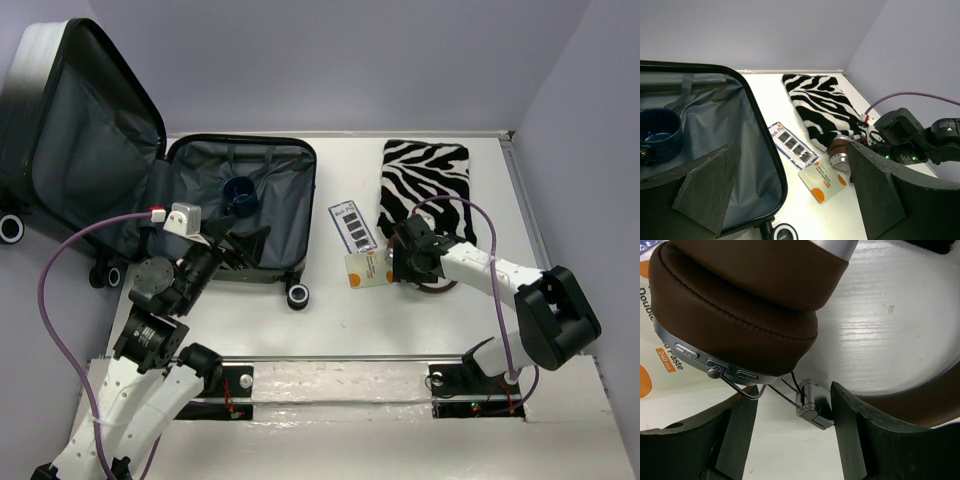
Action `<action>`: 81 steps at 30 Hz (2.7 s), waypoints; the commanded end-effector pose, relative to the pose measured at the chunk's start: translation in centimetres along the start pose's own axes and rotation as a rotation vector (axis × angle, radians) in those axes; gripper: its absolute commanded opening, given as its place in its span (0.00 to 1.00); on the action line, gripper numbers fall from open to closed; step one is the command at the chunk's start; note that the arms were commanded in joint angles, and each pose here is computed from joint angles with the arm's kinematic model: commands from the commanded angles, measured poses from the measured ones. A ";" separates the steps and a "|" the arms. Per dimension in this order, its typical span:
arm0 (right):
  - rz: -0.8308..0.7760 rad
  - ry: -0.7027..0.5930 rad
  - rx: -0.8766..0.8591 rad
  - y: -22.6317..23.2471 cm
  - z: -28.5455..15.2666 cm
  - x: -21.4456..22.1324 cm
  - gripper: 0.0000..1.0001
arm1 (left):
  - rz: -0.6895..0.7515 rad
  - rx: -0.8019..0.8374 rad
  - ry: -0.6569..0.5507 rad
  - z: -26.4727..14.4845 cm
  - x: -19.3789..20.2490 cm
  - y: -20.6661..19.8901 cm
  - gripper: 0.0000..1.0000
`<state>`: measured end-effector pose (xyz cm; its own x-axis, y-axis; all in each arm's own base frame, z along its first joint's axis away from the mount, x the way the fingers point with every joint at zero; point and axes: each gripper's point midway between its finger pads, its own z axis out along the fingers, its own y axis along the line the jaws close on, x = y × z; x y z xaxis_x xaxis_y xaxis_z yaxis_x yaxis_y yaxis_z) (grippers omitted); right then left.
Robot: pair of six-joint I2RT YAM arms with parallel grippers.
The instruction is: Pack the luggage
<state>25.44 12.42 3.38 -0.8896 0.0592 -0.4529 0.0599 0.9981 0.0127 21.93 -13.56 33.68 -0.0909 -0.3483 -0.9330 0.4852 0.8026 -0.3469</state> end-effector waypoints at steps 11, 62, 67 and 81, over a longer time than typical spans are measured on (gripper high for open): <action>-0.012 0.162 -0.048 0.2 -0.4 3.8 0.33 | 0.006 0.027 -0.051 0.1 -1.7 -0.7 0.99; -0.424 -0.482 -0.920 38.5 -16.4 -19.2 0.79 | -0.008 -0.180 -0.112 -0.7 -3.1 3.2 0.99; -0.344 -0.514 -0.741 31.1 -15.1 -19.7 0.73 | -0.012 -0.185 -0.112 -0.6 -3.1 3.3 0.99; -0.267 -0.248 -0.309 14.3 0.9 -16.6 0.85 | -0.037 -0.153 -0.089 0.2 -2.3 2.9 0.99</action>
<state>40.90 25.94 12.35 -0.7148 -0.0767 -0.6951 -0.3057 0.9283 0.2118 23.49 -10.11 32.86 -0.0682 -0.3935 -0.9168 0.3048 0.8668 -0.3947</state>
